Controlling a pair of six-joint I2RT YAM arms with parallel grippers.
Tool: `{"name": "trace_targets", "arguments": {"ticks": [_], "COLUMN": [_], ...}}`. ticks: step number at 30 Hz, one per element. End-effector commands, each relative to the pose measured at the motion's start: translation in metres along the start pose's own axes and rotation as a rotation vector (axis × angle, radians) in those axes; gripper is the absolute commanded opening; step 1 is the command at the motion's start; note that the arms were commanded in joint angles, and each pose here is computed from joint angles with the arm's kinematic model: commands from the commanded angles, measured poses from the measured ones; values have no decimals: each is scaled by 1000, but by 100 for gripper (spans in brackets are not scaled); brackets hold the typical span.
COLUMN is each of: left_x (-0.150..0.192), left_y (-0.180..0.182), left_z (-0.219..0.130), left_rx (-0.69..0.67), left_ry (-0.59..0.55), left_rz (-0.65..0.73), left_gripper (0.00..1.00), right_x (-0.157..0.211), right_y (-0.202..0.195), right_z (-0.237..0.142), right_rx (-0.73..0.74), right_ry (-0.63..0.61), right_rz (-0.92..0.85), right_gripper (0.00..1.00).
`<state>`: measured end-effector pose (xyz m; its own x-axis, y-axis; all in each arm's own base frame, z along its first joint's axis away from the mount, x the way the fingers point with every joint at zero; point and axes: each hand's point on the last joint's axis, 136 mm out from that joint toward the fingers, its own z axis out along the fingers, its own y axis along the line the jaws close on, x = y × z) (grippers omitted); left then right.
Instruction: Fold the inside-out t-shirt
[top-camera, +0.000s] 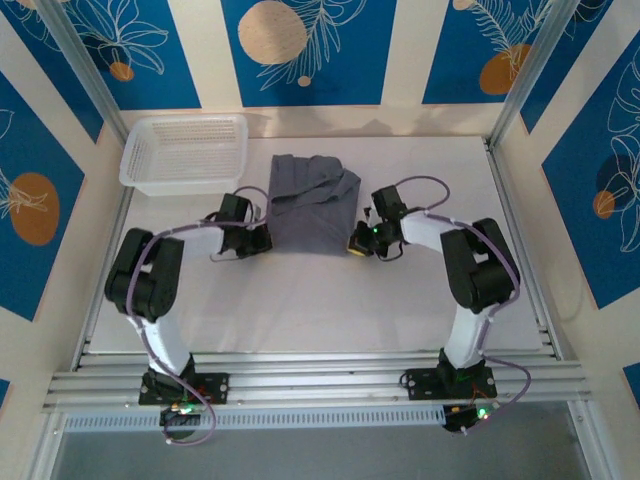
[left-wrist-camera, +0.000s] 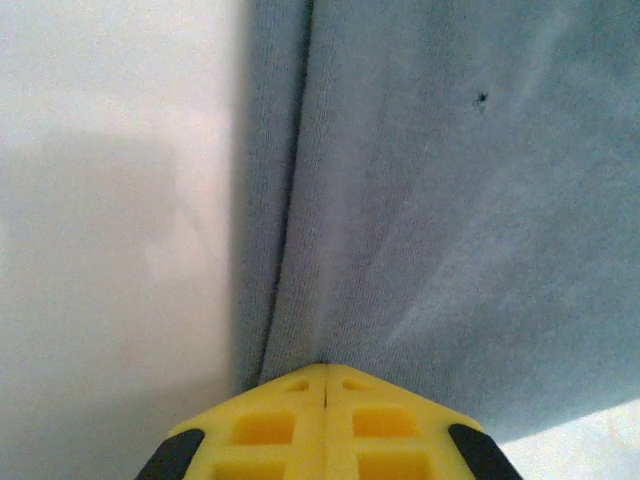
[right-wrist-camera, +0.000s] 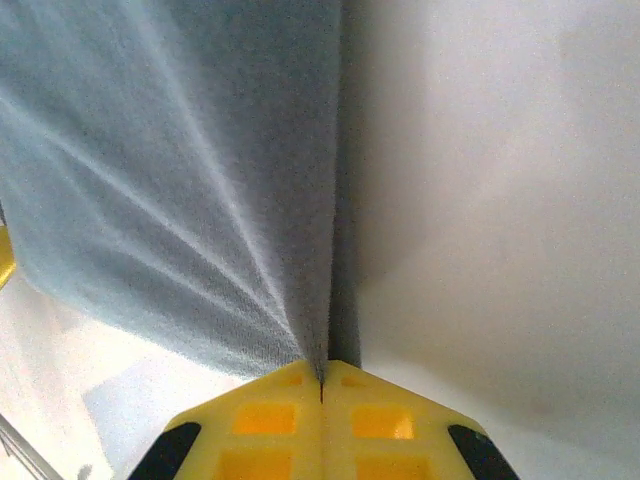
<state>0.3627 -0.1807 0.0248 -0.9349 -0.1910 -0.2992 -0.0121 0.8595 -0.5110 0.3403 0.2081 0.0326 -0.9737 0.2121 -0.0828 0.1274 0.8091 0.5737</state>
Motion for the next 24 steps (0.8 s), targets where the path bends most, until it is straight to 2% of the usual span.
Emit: {"name": "trace_targets", "arguments": {"ticks": [1,2,4,5,6,9,12,13,15,17,18,20,24], "left_x": [45,53,60,58,53,29,11,9,7,16,27,51,125], "left_y": [2,4,5,2,-2,-18,-20,-17,-10,-5,-3,3,12], "left_z": [-9,-11,-16,-19,-23,-32,-32,-29,-21,-11,-7,-3,-10], "left_rx": [-1,-13,-26,-20,-11,7,-43,-63,-96,-91,-75,-43,2], "left_ry": [56,56,49,34,10,-55,-67,-68,-61,-24,2,51,169], "left_rz": [-8,-7,-5,1,12,50,80,85,89,76,60,21,-11], "left_gripper": [0,0,0,4,11,28,36,37,38,36,32,25,19], "right_x": [25,31,33,31,27,14,8,8,12,18,22,33,79], "right_y": [1,0,0,0,-1,-3,-4,-3,3,7,7,4,-8], "right_z": [-13,-16,-21,-22,-22,-13,3,8,14,14,11,3,-14], "right_rx": [18,28,34,36,48,87,85,77,52,38,32,34,28], "right_ry": [-19,-30,-61,-79,-92,-102,-84,-71,-47,-43,-42,-33,-1], "right_rz": [-31,-46,-55,-59,-60,-47,-27,-23,-21,-22,-19,-12,-30], "right_gripper": [0,1,27,39,45,53,57,56,45,26,16,2,0]}}
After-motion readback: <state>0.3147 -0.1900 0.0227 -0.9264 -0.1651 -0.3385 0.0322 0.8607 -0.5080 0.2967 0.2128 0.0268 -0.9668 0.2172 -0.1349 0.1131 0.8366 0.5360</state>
